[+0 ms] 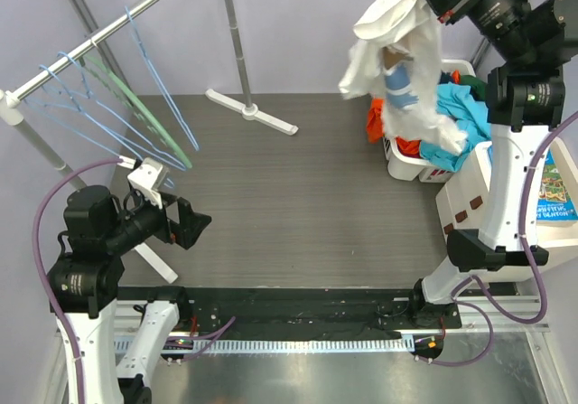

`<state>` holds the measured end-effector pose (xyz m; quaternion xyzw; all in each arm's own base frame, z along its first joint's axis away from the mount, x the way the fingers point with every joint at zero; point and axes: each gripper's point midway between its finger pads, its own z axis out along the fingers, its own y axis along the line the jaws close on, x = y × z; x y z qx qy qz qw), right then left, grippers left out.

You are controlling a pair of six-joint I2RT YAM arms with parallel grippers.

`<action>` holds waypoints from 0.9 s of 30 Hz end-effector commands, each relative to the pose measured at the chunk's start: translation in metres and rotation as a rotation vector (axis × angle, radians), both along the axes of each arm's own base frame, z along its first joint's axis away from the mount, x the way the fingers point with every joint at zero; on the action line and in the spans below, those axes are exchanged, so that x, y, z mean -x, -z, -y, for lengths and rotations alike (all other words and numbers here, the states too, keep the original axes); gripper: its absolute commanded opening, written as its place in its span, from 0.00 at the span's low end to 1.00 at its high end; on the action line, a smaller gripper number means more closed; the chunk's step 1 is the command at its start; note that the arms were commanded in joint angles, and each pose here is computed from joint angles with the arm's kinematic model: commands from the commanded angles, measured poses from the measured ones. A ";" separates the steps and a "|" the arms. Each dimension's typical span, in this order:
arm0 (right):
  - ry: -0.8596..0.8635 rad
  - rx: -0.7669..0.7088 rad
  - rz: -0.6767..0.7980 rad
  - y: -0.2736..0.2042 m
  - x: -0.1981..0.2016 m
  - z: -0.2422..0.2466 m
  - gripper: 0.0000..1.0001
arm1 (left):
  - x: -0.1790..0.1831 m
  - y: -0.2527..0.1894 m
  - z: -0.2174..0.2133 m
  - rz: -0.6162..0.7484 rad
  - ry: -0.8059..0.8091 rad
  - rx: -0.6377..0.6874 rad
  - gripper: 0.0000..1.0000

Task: Place the t-shirt on the hanger
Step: Pick up the T-shirt and place it in the bin, then place the T-shirt at the center of the board.

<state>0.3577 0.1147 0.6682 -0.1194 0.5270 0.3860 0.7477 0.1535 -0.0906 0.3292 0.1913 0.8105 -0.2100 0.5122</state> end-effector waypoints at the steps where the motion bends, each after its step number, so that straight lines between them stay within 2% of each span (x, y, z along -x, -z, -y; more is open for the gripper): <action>1: -0.188 -0.060 0.119 -0.046 0.072 -0.035 0.01 | 0.009 -0.030 0.016 0.116 0.092 0.053 1.00; 4: -0.277 -0.127 0.072 -0.048 0.075 -0.048 0.01 | 0.011 -0.034 0.020 0.140 0.120 0.067 1.00; 7: -0.294 -0.148 -0.016 -0.025 0.059 -0.054 0.01 | 0.012 -0.035 0.021 0.165 0.132 0.061 1.00; 8: -0.275 -0.144 -0.130 0.016 0.027 -0.057 0.01 | 0.013 -0.032 0.021 0.162 0.136 0.059 1.00; 9: -0.264 -0.136 -0.154 0.029 0.030 -0.057 0.01 | 0.013 -0.030 0.021 0.164 0.141 0.056 1.00; 10: -0.245 -0.124 -0.220 0.057 0.016 -0.057 0.01 | 0.014 -0.027 0.022 0.167 0.162 0.042 1.00; 11: -0.209 -0.075 -0.343 0.121 -0.014 -0.058 0.02 | 0.015 -0.021 0.023 0.157 0.175 0.032 1.00; 13: -0.164 -0.011 -0.481 0.192 -0.023 -0.055 0.24 | 0.021 -0.007 0.023 0.132 0.232 -0.018 1.00; 14: -0.136 0.070 -0.608 0.271 -0.032 -0.052 0.38 | 0.019 0.002 0.023 0.108 0.254 -0.041 1.00; 15: -0.116 0.130 -0.735 0.323 -0.026 -0.047 0.70 | 0.025 0.017 0.021 0.048 0.272 -0.062 1.00; 16: -0.091 0.189 -0.821 0.366 -0.021 -0.040 0.82 | 0.025 0.026 0.017 0.054 0.303 -0.126 1.00; 17: -0.047 0.255 -0.947 0.424 -0.012 -0.029 0.90 | 0.027 0.036 0.015 0.027 0.322 -0.153 1.00; 18: -0.038 0.361 -1.006 0.458 0.002 -0.020 0.94 | 0.032 0.051 0.013 -0.035 0.346 -0.173 1.00; 20: -0.040 0.435 -1.058 0.491 0.017 -0.013 0.94 | 0.031 0.054 0.008 -0.029 0.371 -0.234 1.00; 27: -0.160 0.725 -0.848 0.483 0.033 -0.041 0.94 | 0.036 0.099 -0.012 -0.068 0.525 -0.447 1.00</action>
